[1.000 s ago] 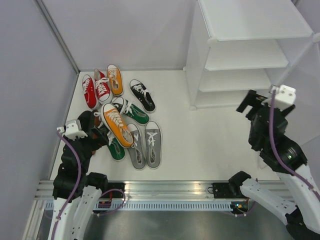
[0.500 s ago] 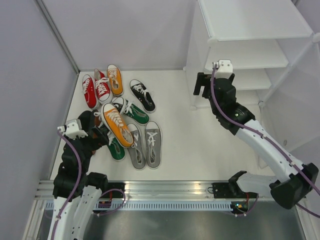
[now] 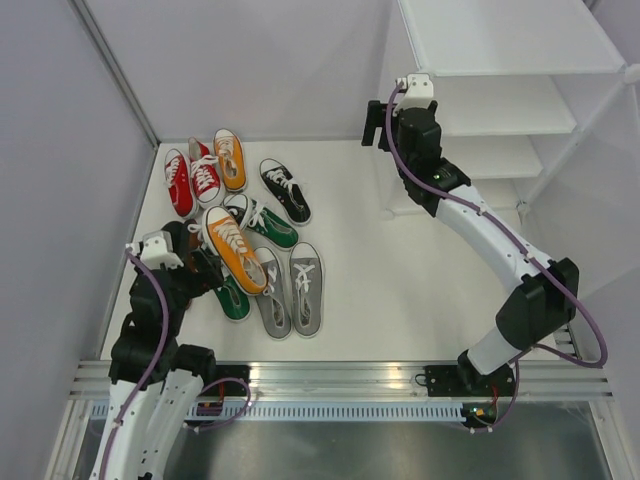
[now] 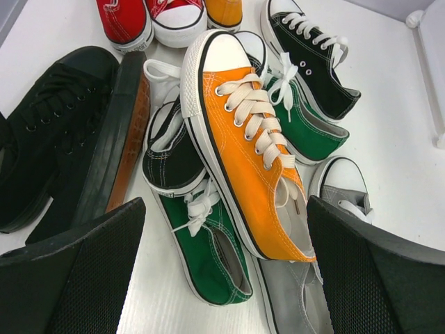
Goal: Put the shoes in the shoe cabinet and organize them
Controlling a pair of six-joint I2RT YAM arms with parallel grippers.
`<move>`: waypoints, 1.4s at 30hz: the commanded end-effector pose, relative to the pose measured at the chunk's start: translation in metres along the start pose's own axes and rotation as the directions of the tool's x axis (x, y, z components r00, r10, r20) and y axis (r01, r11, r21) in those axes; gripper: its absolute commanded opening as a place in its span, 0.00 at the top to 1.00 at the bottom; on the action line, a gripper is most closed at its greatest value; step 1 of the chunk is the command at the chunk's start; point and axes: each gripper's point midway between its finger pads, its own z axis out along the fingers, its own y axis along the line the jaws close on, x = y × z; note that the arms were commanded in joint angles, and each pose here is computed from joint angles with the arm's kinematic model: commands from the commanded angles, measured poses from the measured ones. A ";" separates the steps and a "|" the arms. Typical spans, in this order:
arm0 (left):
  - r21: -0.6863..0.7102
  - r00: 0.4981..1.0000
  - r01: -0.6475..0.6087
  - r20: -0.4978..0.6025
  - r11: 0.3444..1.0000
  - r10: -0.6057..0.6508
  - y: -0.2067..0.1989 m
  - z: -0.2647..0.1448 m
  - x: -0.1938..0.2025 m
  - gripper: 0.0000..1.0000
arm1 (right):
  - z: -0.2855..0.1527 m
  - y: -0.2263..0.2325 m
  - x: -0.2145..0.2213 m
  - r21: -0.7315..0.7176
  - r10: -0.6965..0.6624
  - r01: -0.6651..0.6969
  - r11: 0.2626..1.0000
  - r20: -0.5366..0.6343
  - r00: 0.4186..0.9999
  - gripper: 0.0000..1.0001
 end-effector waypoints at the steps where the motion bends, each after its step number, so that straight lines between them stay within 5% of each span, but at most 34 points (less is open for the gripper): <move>1: 0.050 0.999 0.033 0.007 0.998 -0.033 -0.013 0.001 -0.008 0.00 | 0.000 0.031 -0.031 -0.151 0.033 -0.024 0.988 0.059 0.998 0.07; 6: 0.080 0.998 0.039 -0.045 0.996 -0.036 -0.024 0.006 -0.007 0.00 | 0.001 0.051 -0.033 -0.249 0.031 -0.017 0.968 0.054 0.998 0.06; 14: 0.112 0.986 0.075 -0.160 0.991 -0.056 -0.043 0.016 -0.006 0.00 | -0.010 0.029 -0.015 -0.164 0.008 -0.010 0.986 -0.014 1.000 0.02; 23: -0.039 0.963 0.109 -0.245 0.993 -0.115 -0.028 0.031 0.008 0.00 | -0.085 -0.018 0.027 -0.069 0.027 -0.039 0.997 -0.172 0.985 0.02; 33: -0.107 0.929 0.168 -0.315 0.980 -0.193 -0.030 0.046 0.021 0.07 | -0.162 -0.031 0.084 -0.172 0.093 -0.140 0.975 -0.258 0.962 0.02; 39: -0.132 0.910 0.176 -0.357 0.975 -0.213 -0.041 0.056 0.029 0.07 | -0.180 -0.031 0.131 -0.210 0.081 -0.161 0.964 -0.348 0.934 0.08; 42: -0.127 0.916 0.167 -0.348 0.978 -0.202 -0.052 0.061 0.018 0.07 | -0.184 -0.019 0.147 -0.259 0.085 -0.197 0.945 -0.387 0.918 0.19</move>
